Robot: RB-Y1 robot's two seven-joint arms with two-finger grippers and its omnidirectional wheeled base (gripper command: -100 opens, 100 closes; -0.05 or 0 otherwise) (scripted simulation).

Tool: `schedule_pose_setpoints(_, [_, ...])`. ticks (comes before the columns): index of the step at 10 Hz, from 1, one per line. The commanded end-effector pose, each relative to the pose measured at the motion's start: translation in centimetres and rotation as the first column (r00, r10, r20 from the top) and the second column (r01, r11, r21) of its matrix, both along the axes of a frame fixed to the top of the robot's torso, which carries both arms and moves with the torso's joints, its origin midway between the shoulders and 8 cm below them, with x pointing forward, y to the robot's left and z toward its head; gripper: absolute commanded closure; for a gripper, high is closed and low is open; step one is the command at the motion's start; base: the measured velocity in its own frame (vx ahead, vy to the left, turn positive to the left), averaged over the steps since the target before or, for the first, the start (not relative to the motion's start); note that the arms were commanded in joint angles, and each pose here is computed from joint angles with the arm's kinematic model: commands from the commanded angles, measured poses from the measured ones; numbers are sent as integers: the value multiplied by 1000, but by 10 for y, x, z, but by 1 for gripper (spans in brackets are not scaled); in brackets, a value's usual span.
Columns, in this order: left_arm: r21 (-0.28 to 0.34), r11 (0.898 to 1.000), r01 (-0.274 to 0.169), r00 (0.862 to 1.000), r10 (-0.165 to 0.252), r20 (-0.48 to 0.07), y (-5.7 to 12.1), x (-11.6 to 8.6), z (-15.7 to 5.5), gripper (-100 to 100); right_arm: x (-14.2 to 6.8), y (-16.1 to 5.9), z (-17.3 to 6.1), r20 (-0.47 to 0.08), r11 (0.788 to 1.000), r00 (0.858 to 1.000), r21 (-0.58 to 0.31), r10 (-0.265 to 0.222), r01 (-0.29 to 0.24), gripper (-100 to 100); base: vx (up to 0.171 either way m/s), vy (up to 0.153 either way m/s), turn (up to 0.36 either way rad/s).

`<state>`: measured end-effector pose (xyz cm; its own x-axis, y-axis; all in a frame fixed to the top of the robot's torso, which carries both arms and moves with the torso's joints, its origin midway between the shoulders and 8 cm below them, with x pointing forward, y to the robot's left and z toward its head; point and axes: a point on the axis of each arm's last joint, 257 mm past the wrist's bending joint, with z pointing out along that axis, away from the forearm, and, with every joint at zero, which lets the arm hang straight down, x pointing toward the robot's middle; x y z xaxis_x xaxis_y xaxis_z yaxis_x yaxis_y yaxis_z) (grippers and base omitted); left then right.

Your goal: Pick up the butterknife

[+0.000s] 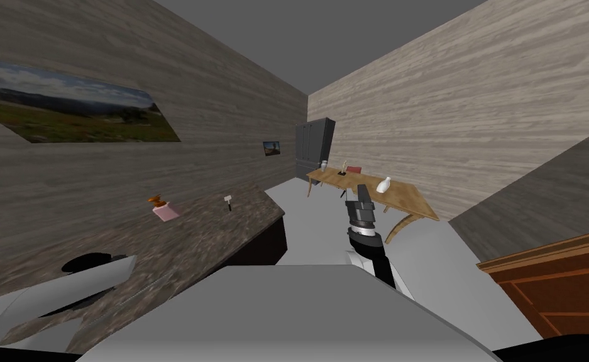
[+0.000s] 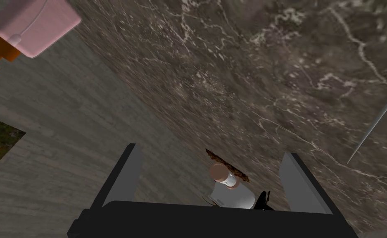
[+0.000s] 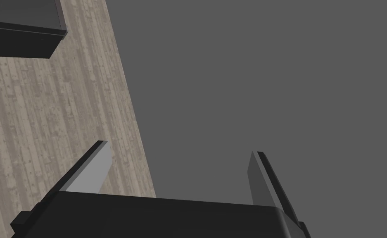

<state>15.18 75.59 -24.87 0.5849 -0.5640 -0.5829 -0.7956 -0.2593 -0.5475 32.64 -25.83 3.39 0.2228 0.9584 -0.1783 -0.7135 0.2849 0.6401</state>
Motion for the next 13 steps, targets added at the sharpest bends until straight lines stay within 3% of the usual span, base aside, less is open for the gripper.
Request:
schedule_pose_setpoints(1, [-35, 998, -43, 999, 42, -34, 2, -15, -10, -100, 0, 0, 0, 0, 1000, 1000, 0, 0, 0, 0, 14, -4, -80])
schedule_pose_setpoints(2, [-62, 994, -92, 994, 88, -65, 6, -36, -18, -100, 0, 0, 0, 0, 1000, 1000, 0, 0, 0, 0, 19, -5, -145])
schedule_pose_setpoints(5, [-118, 979, -168, 980, 153, -124, 2, -65, -33, -100, 0, 0, 0, 0, 1000, 1000, 0, 0, 0, 0, 17, 2, -90])
schedule_pose_setpoints(6, [-144, 966, -215, 969, 192, -155, 2, -85, -40, -100, 0, 0, 0, 0, 1000, 1000, 0, 0, 0, 0, 14, 2, -124])
schedule_pose_setpoints(7, [-156, 961, -227, 965, 201, -168, -1, -89, -43, -100, 0, 0, 0, 0, 1000, 1000, 0, 0, 0, 0, 11, 4, -70])
schedule_pose_setpoints(8, [-185, 943, -276, 950, 238, -203, -4, -108, -51, -100, 0, 0, 0, 0, 1000, 1000, 0, 0, 0, 0, 12, 4, -97])
schedule_pose_setpoints(9, [-192, 940, -283, 947, 243, -211, -6, -110, -52, -100, 0, 0, 0, 0, 1000, 1000, 0, 0, 0, 0, 11, 6, -77])
schedule_pose_setpoints(10, [-224, 915, -336, 927, 279, -252, -12, -130, -60, -100, 0, 0, 0, 0, 1000, 1000, 0, 0, 0, 0, 13, 5, -143])
schedule_pose_setpoints(11, [-224, 915, -336, 927, 279, -252, -12, -130, -60, -100, 0, 0, 0, 0, 1000, 1000, 0, 0, 0, 0, 11, 9, -60])
schedule_pose_setpoints(13, [-273, 865, -421, 888, 332, -318, -24, -163, -71, -100, 0, 0, 0, 0, 1000, 1000, 0, 0, 0, 0, 19, 13, -139])
